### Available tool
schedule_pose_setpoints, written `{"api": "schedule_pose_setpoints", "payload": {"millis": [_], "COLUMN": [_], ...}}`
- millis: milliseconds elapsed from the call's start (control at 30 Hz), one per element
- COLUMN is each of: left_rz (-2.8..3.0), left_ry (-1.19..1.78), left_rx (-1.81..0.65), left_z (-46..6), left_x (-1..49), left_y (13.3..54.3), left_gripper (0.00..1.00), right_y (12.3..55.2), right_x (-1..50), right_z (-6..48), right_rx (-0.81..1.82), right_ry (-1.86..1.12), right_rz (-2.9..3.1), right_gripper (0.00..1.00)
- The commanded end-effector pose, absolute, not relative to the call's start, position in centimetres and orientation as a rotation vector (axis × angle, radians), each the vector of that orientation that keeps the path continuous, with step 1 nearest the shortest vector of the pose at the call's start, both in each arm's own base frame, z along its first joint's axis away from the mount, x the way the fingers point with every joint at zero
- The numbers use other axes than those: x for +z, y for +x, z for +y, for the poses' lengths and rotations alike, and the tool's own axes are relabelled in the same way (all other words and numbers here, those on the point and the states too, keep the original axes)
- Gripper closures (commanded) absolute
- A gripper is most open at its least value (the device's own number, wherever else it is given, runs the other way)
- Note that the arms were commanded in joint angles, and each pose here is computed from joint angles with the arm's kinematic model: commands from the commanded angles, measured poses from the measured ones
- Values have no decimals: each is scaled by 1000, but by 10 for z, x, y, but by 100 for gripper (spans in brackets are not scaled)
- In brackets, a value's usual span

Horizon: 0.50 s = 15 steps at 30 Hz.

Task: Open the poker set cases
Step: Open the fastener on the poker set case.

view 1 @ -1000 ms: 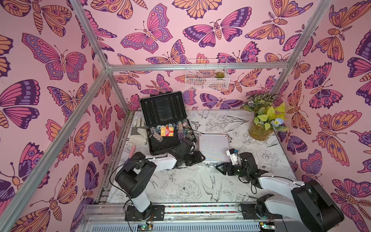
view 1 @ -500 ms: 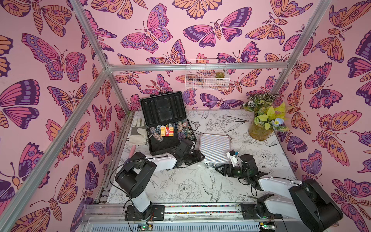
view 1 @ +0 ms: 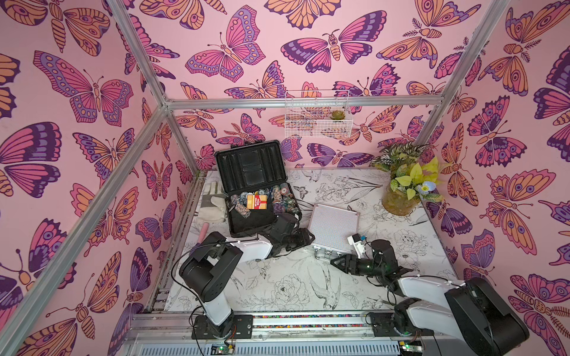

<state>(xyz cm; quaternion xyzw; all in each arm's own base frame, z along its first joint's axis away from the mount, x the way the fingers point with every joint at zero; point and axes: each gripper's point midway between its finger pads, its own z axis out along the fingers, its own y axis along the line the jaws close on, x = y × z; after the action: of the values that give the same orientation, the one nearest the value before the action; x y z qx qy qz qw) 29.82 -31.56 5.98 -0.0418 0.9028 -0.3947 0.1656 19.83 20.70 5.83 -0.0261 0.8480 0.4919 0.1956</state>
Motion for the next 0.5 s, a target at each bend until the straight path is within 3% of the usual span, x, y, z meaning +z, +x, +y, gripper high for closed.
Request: {"api": "schedule_pose_setpoints", "payload": {"millis": [0,467], "left_rz": [2729,2726], "left_ry": [-40,-41], "left_rx": [-1207,-1203], "left_z": [-334,-332], "left_x": [40,39], "left_y": [255,254], "left_gripper": [42,42], "right_y": [203,201], "right_x": [128,134], "right_z": [232,225], "right_rx": [1524,1473], "right_ry": [-346,-327], "right_rz": [2070,2063], "right_gripper": [30,27]}}
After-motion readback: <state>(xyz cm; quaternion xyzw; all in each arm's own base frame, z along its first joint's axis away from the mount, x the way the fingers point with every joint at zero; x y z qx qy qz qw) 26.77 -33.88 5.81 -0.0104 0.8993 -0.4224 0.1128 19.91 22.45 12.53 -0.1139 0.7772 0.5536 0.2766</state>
